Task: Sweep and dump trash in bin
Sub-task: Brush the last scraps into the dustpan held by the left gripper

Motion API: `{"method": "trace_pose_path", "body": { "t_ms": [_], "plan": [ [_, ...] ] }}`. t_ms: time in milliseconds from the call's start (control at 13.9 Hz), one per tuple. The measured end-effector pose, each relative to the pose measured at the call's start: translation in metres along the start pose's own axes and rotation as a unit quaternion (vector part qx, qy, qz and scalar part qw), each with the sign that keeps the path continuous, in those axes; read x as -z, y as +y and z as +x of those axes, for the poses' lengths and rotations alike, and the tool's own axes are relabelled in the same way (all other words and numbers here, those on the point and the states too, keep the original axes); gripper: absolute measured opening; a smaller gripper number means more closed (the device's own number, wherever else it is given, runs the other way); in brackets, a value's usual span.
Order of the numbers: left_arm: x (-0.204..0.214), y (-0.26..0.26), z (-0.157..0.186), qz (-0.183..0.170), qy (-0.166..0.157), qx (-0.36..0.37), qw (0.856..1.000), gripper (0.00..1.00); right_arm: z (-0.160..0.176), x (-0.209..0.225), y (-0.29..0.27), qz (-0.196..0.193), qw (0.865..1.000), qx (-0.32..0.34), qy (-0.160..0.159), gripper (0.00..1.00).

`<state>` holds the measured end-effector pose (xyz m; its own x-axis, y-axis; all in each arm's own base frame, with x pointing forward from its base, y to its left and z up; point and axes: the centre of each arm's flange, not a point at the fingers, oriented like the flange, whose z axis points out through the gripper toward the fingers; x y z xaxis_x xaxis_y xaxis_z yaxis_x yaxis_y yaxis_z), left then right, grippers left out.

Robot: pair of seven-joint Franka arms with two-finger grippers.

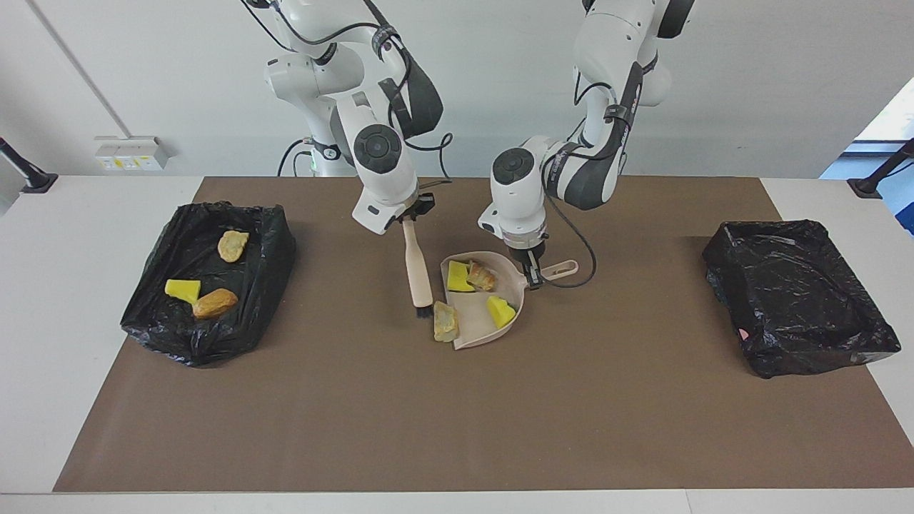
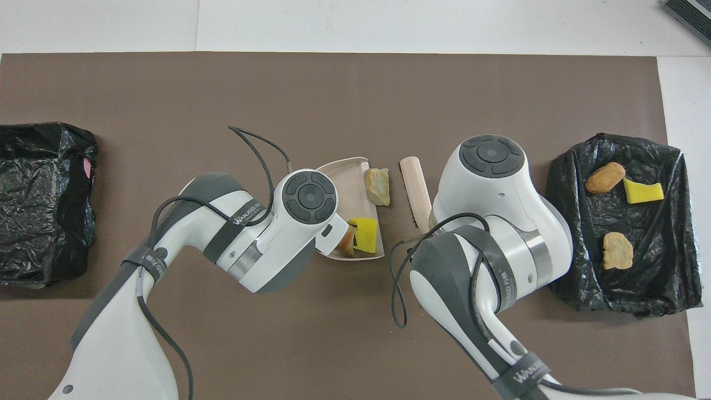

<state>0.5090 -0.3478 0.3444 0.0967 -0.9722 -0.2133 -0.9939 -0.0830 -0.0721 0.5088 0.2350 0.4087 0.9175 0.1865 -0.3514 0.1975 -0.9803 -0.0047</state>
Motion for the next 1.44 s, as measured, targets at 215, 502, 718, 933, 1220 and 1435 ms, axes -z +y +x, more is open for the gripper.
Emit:
{"method": "trace_pose_path", "body": {
  "t_ms": [215,502,718,933,1220,1435],
  "plan": [
    [-0.003,-0.004,-0.007,-0.003,-0.002,0.026,1.000,0.31,0.027,-0.019,0.004,-0.029,1.000,0.005,0.001,0.26],
    [-0.003,-0.002,-0.008,-0.007,-0.008,0.037,0.999,0.31,0.042,-0.062,-0.050,0.023,0.999,0.028,-0.033,0.26],
    [-0.002,0.002,-0.013,-0.018,-0.024,0.038,0.999,0.31,0.033,-0.059,-0.074,0.098,0.993,0.019,-0.056,0.26],
    [-0.002,0.002,-0.013,-0.018,-0.024,0.038,0.999,0.31,0.027,-0.051,-0.082,0.139,0.988,0.014,-0.066,0.26],
    [-0.002,0.002,-0.013,-0.016,-0.022,0.029,0.999,0.31,0.014,-0.026,-0.086,0.180,0.981,0.011,-0.068,0.26],
    [-0.003,-0.001,-0.016,-0.010,-0.015,-0.007,1.000,0.31,0.005,-0.012,-0.079,0.173,0.983,-0.011,-0.067,0.26]
  ]
}}
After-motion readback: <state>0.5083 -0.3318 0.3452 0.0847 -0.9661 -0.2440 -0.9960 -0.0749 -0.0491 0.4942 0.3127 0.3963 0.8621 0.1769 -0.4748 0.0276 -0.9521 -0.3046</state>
